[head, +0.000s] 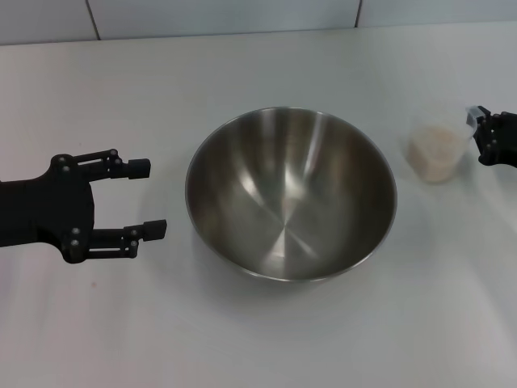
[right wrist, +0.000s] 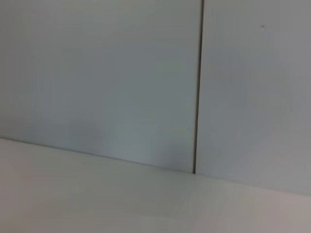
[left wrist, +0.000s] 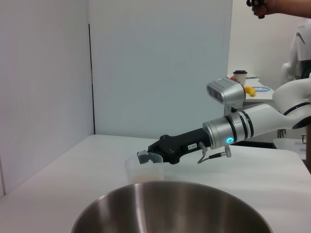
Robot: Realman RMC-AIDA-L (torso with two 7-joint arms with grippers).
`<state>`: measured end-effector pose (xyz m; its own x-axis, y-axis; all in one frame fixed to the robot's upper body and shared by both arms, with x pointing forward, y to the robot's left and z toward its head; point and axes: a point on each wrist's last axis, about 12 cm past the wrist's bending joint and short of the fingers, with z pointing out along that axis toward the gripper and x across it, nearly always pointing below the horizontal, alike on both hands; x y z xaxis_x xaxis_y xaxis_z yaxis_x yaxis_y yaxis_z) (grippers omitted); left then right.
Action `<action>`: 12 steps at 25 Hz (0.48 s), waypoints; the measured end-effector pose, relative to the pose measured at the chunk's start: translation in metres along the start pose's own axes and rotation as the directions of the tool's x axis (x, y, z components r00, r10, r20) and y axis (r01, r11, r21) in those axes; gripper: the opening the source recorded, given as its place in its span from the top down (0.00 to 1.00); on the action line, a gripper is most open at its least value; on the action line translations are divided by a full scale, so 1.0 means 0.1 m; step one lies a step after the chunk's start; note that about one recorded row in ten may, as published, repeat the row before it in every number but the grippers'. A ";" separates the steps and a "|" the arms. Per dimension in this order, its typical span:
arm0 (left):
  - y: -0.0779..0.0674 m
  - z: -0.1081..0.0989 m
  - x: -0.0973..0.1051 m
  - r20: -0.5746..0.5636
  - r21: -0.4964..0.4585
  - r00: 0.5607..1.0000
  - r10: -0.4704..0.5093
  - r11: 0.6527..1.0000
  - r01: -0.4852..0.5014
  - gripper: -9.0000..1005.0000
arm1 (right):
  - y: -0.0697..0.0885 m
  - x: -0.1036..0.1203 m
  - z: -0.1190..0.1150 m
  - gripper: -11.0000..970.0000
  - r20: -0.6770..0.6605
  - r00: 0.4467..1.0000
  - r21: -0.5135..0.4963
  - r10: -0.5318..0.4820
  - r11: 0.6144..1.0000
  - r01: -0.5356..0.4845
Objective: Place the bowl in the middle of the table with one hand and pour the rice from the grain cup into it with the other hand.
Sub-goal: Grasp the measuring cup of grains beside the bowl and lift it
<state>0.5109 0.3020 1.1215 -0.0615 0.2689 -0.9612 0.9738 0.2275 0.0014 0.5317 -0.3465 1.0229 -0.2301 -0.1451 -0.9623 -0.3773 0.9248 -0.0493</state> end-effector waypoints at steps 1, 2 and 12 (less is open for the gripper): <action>0.00 0.00 0.00 0.000 0.000 1.000 0.000 1.000 0.000 0.20 | 0.00 -0.01 0.00 0.97 0.007 1.000 -0.001 -0.012 1.000 0.012; 0.00 0.00 0.00 0.000 0.000 1.000 0.000 1.000 0.000 0.20 | 0.00 -0.04 -0.01 0.97 0.030 0.999 -0.005 -0.043 0.999 0.043; -0.01 0.00 -0.01 0.002 -0.002 1.000 0.000 1.000 0.000 0.20 | -0.04 -0.25 -0.06 0.97 0.172 0.979 -0.011 -0.109 0.994 0.112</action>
<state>0.5102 0.3012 1.1223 -0.0613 0.2673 -0.9617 0.9732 0.2299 0.0019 0.5339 -0.3486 1.0487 -0.0300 -0.1822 -0.9828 -0.4104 0.8988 -0.1541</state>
